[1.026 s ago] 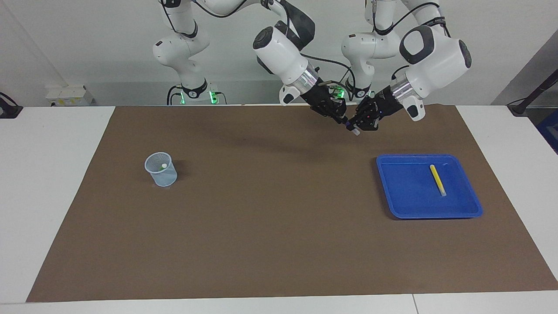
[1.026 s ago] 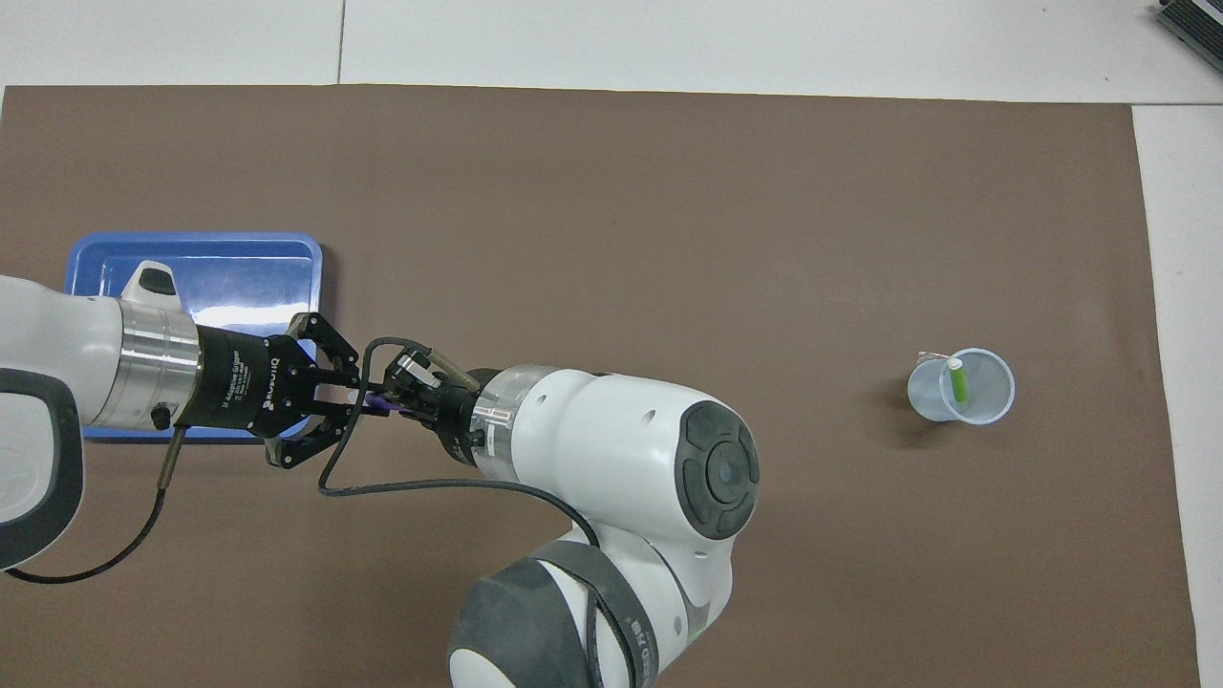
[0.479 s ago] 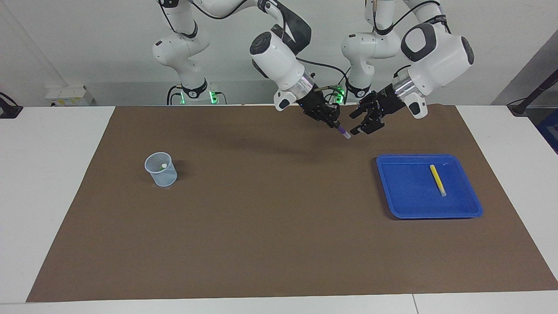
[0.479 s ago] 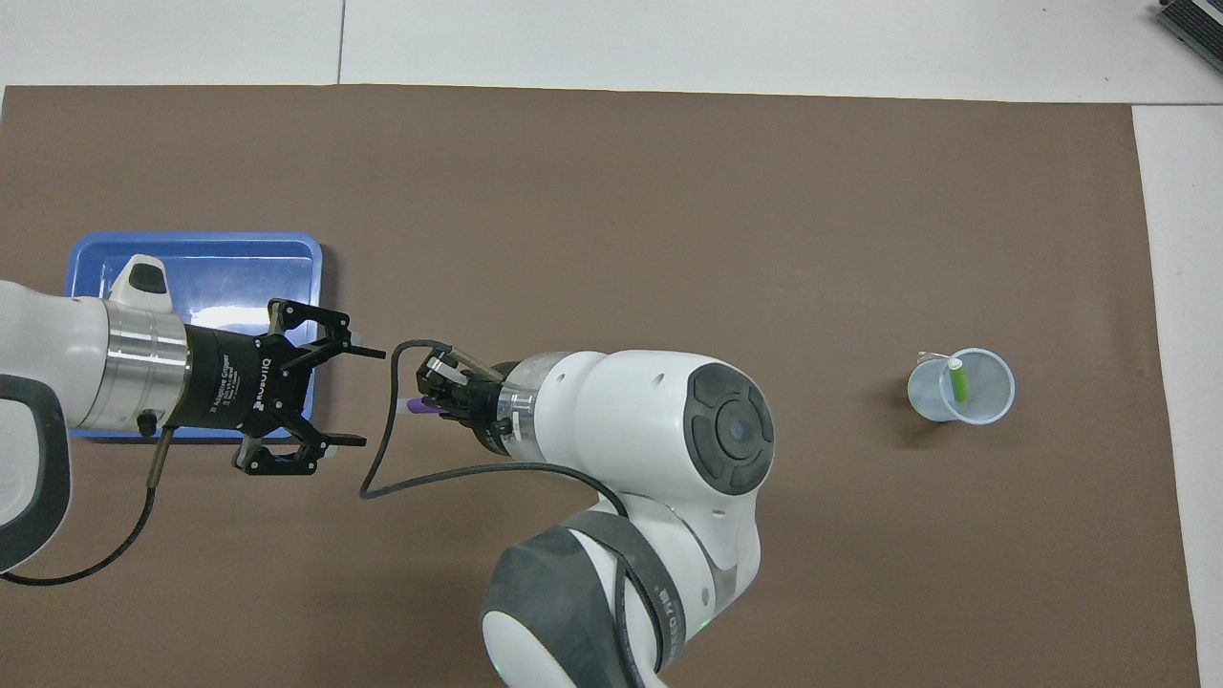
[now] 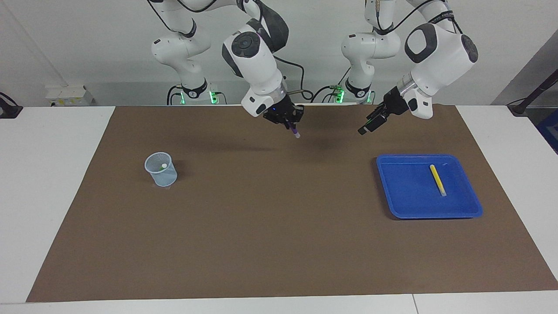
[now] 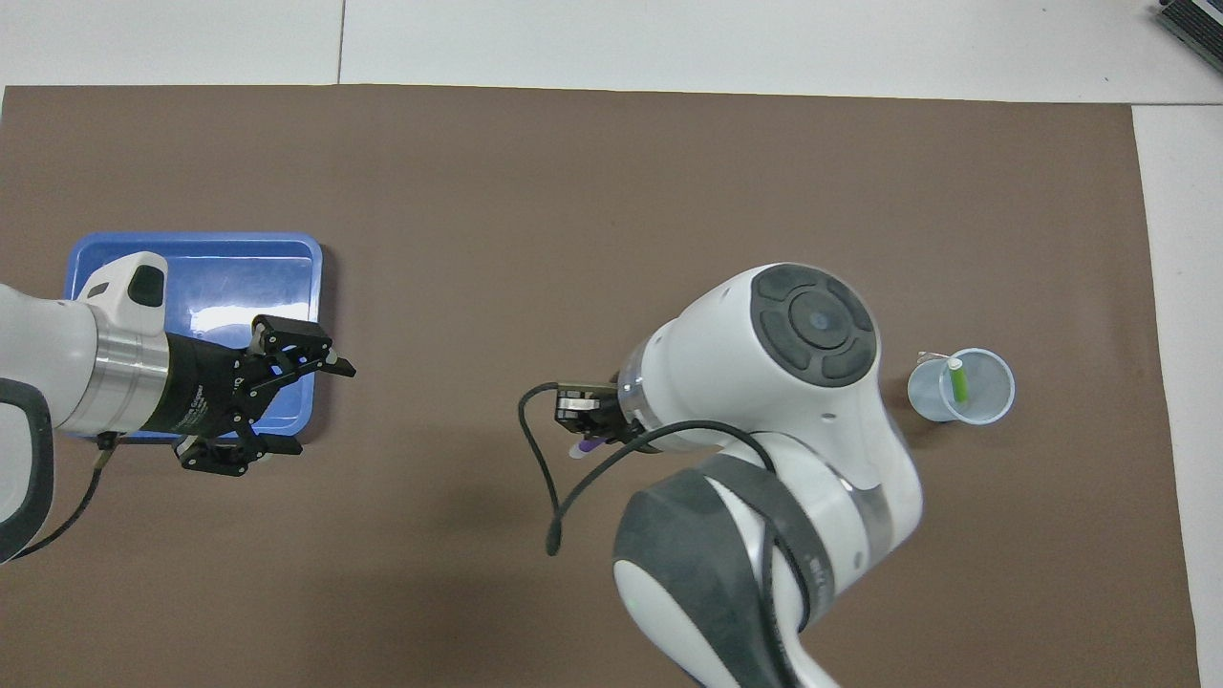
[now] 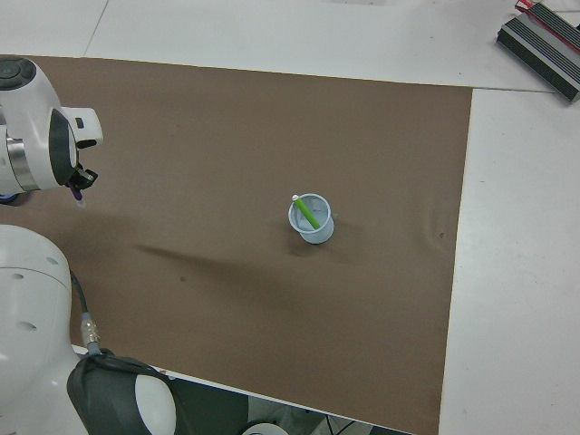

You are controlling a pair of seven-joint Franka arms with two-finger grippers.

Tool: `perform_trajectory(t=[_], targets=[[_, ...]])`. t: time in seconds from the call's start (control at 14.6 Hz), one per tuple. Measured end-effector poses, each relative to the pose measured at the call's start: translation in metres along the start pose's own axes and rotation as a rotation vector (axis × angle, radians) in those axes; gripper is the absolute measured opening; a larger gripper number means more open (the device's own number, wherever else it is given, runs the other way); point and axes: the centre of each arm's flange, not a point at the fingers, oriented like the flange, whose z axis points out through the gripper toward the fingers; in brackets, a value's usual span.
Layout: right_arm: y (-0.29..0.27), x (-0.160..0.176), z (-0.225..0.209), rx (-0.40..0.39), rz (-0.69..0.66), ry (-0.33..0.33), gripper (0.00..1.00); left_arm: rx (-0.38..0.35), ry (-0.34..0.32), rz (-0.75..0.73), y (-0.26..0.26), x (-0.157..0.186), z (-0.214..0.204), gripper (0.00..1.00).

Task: Transfer and insert pens with both arms
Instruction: 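Lower the purple pen into the white cup with the right gripper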

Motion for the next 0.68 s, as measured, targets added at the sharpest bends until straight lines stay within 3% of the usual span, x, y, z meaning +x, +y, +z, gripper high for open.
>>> perform_trajectory(t=[0.14, 0.41, 0.68], targets=[[0.059, 0.015, -0.027, -0.091, -0.155, -0.040, 0.18, 0.052, 0.030, 0.174, -0.009, 0.007, -0.002, 1.00], [0.192, 0.057, -0.070, -0.174, -0.422, -0.079, 0.18, 0.165, 0.091, 0.472, -0.019, 0.019, -0.011, 1.00], [0.224, 0.062, -0.077, -0.329, -0.642, -0.139, 0.18, 0.253, 0.148, 0.784, -0.028, 0.036, -0.036, 1.00]])
